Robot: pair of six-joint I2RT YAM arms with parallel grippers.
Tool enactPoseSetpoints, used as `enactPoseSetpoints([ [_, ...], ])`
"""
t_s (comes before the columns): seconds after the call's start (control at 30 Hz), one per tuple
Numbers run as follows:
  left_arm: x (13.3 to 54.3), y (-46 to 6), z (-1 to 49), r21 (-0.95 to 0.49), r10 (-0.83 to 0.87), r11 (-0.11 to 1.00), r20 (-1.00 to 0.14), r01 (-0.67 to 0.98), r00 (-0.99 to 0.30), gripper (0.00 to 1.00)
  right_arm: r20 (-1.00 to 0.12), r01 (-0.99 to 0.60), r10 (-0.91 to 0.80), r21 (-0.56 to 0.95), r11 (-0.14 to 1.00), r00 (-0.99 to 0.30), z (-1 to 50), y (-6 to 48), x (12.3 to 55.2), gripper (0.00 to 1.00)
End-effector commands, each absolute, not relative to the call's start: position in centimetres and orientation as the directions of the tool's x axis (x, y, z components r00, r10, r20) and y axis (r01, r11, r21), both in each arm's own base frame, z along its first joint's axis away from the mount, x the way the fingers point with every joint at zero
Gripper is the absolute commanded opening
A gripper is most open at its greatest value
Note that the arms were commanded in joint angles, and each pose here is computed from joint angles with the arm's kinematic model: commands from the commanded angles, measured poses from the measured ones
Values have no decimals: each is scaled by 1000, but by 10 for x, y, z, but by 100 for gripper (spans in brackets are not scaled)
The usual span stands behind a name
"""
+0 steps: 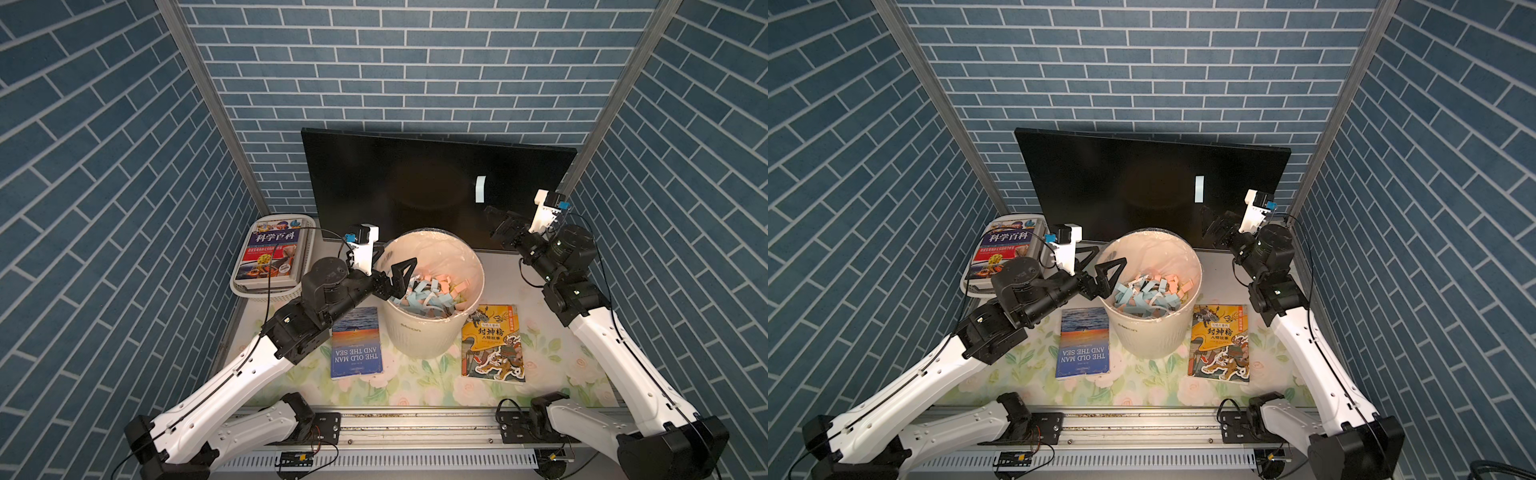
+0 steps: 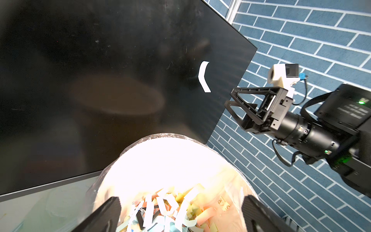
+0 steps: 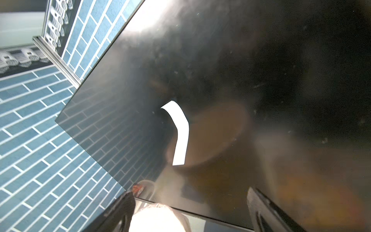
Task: Remove the sticky note from the monitor
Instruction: Tear off the sticky note from the monitor.
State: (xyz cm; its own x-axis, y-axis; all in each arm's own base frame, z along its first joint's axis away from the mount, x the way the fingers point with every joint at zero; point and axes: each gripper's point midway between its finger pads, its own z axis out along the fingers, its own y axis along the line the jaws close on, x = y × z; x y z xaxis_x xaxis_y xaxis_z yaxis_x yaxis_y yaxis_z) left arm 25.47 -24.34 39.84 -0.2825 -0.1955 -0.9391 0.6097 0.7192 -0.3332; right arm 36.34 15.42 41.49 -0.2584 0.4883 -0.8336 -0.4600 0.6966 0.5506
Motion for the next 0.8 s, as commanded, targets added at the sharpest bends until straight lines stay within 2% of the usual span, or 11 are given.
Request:
enactPoseSetpoints([
  [0.0,254,-236,394,-316,-179,738,-944,596,-278,100,-793,-570,537,592,570,-287,449,166,358,89],
  [0.2,249,-229,397,-314,-185,743,-945,592,-269,100,-776,-585,538,615,529,-329,450,174,372,83],
  [0.47,245,-223,399,-312,-189,746,-946,588,-263,100,-762,-598,541,631,494,-358,450,182,386,65],
  [0.6,244,-222,399,-312,-190,747,-947,588,-261,100,-757,-608,536,637,474,-374,449,187,390,51],
  [0.77,243,-220,400,-314,-195,748,-946,585,-259,100,-754,-603,539,640,476,-376,446,188,393,40],
])
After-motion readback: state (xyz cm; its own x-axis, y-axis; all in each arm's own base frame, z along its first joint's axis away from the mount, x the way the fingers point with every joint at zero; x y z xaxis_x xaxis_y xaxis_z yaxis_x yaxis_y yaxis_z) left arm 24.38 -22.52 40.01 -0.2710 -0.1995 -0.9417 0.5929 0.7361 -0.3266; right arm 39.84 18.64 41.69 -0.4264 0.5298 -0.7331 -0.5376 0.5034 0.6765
